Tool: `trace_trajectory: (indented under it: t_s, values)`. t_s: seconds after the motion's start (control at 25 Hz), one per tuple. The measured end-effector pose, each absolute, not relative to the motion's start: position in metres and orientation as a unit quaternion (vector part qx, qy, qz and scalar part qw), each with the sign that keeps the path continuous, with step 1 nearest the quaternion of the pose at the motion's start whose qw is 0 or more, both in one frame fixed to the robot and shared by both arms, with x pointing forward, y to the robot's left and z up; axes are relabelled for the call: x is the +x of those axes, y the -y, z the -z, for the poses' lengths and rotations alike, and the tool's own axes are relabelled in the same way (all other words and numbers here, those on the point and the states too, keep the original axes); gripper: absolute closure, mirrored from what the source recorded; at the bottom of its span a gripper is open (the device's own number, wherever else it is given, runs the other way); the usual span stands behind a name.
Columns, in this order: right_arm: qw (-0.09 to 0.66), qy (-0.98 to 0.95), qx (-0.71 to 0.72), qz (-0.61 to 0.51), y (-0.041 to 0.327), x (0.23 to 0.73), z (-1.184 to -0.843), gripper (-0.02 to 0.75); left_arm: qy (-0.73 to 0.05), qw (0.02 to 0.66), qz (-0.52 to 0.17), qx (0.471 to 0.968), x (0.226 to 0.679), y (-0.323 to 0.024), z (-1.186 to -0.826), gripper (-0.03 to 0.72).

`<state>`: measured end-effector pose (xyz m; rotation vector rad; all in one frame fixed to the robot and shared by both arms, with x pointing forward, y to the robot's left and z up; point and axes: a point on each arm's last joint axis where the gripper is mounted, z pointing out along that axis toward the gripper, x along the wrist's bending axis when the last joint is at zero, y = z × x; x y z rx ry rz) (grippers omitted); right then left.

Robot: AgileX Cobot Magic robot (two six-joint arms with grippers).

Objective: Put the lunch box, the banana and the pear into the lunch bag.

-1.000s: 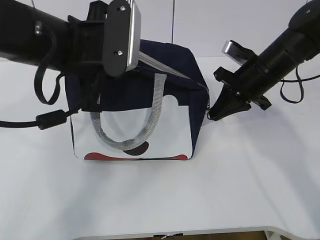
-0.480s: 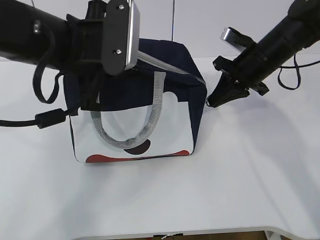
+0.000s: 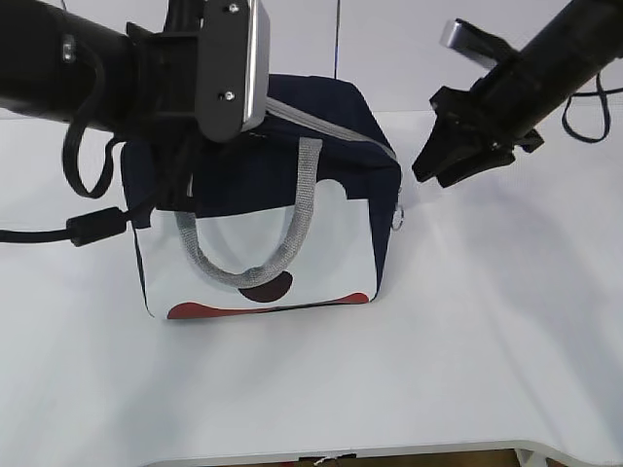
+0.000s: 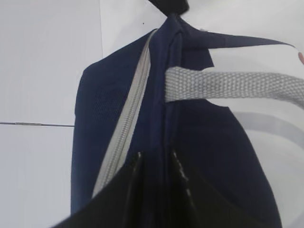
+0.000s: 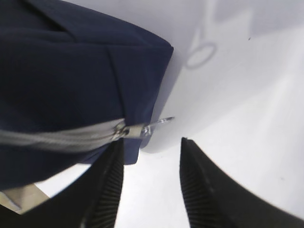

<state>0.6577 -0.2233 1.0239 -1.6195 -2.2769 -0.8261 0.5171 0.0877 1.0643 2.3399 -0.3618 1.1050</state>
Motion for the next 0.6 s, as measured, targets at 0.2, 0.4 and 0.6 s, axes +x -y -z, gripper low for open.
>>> trace_trajectory:
  t_s: [0.2,0.4,0.6]
  values:
    - [0.072,0.793,-0.529,0.292,0.226,0.645,-1.058,0.376,0.133,0.262,-0.410,0.863,0.517,-0.088,-1.065,0.456]
    - [0.045,0.804,-0.510,0.304,0.224,0.633,-1.083,0.371,0.131,0.264,-0.410,0.863,0.517,-0.088,-1.065,0.328]
    - [0.028,0.806,-0.501,0.315,0.224,0.623,-1.100,0.370,0.137,0.262,-0.390,0.872,0.513,-0.089,-1.065,0.304]
